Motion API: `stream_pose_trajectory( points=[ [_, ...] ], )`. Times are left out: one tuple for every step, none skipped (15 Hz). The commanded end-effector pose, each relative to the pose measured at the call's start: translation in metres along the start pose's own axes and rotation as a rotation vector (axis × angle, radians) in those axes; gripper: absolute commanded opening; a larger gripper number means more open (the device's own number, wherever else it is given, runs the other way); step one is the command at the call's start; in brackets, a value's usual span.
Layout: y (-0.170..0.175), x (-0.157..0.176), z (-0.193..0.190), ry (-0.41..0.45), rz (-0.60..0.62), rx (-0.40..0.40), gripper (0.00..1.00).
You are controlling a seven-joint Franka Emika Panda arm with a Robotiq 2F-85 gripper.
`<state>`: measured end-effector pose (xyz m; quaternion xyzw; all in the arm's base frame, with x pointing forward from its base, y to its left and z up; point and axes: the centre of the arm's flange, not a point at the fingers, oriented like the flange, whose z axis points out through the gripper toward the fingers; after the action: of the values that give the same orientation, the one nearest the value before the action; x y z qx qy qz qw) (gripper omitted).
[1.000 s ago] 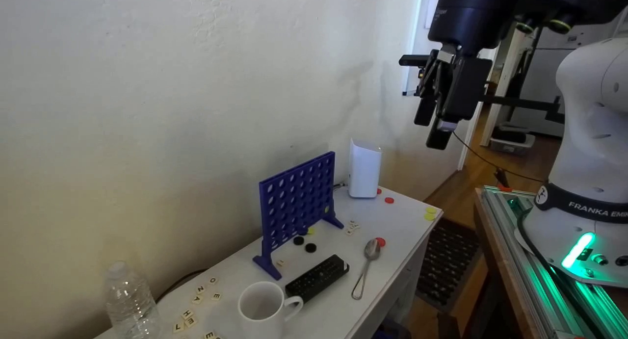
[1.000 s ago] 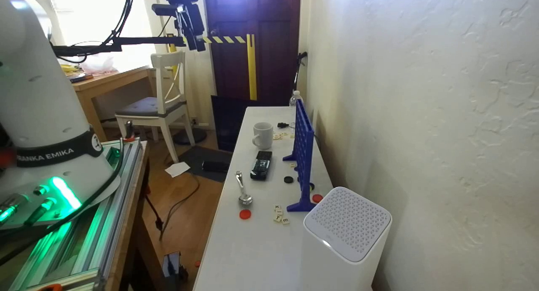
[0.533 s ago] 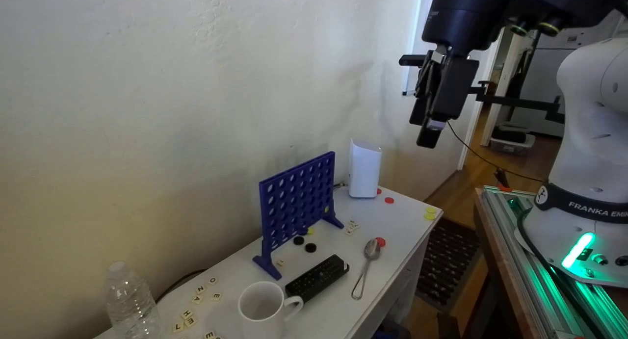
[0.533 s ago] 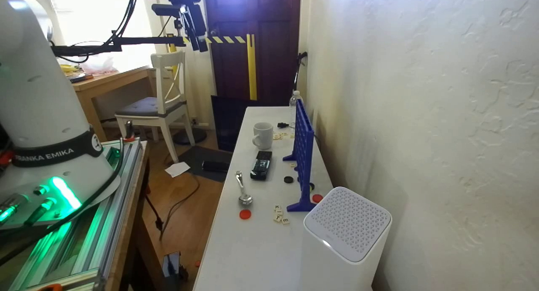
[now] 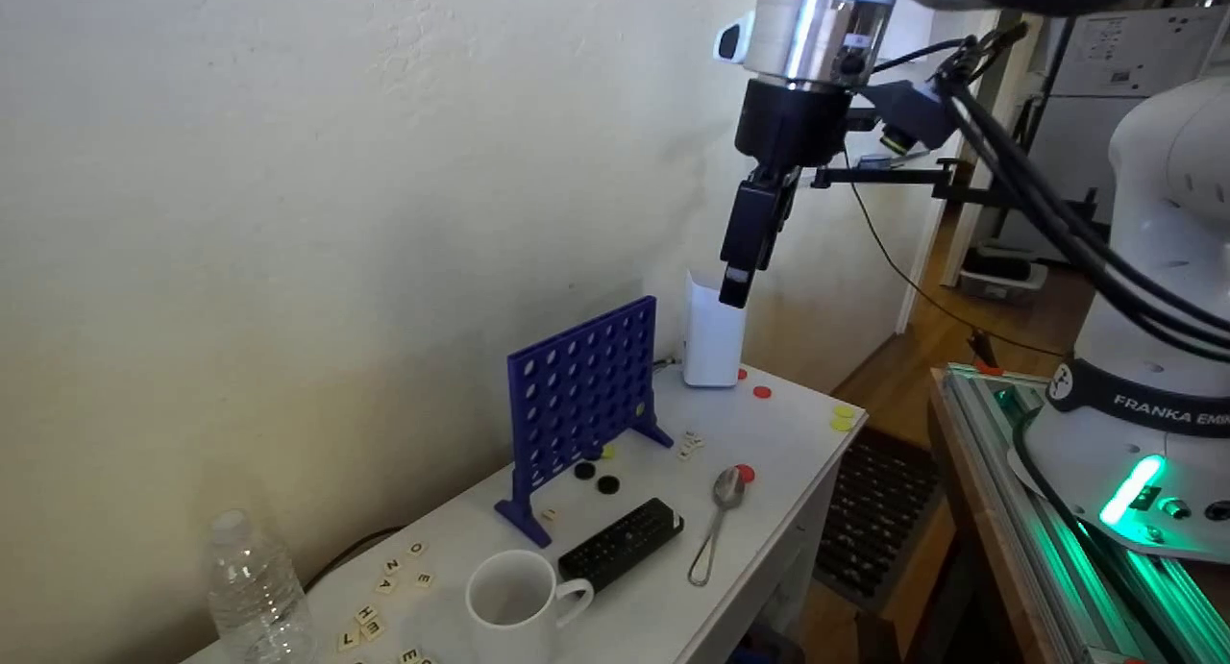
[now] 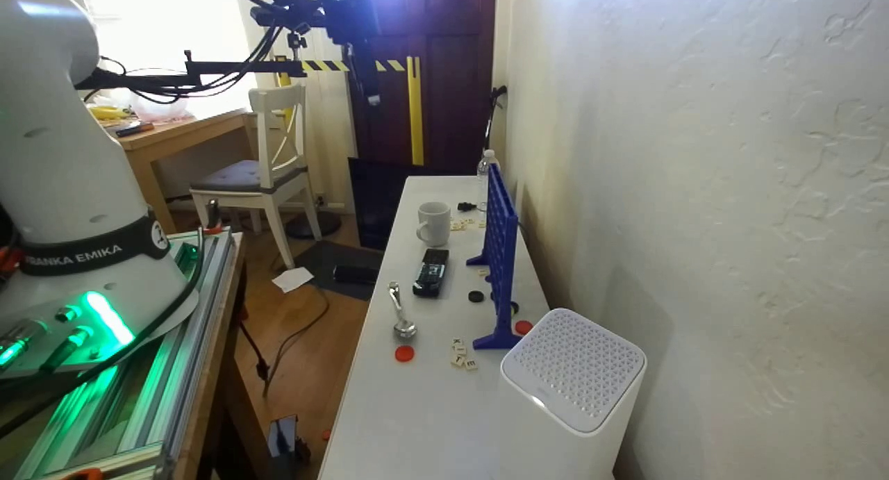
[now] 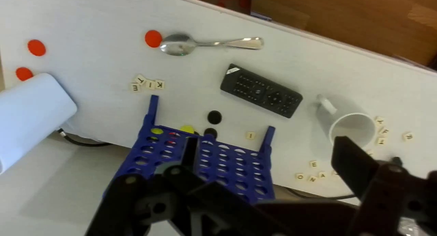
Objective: Pick up the spoon and put it in the cup
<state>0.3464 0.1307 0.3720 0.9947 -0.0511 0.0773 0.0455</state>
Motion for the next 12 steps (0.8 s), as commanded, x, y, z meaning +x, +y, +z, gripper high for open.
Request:
stream_pose_trajectory(
  points=[
    [0.055,-0.004,0.047,-0.022,0.1,-0.056,1.0],
    [0.066,-0.004,0.055,-0.032,0.149,-0.051,1.0],
    [0.073,-0.006,0.062,-0.043,0.195,-0.035,1.0],
    [0.079,-0.006,0.07,-0.049,0.225,-0.016,1.0],
    [0.081,-0.011,0.079,-0.038,0.193,0.039,1.0],
    [0.081,-0.013,0.085,-0.016,0.14,0.088,1.0],
    [0.08,-0.017,0.09,0.004,0.058,0.101,1.0],
    [0.082,-0.02,0.094,0.009,-0.003,0.097,1.0],
    [0.084,-0.023,0.097,0.005,-0.062,0.099,1.0],
    [0.087,-0.023,0.099,-0.004,-0.122,0.102,1.0],
    [0.092,-0.023,0.101,-0.021,-0.181,0.1,1.0],
    [0.1,-0.022,0.103,-0.047,-0.237,0.1,1.0]
  ],
)
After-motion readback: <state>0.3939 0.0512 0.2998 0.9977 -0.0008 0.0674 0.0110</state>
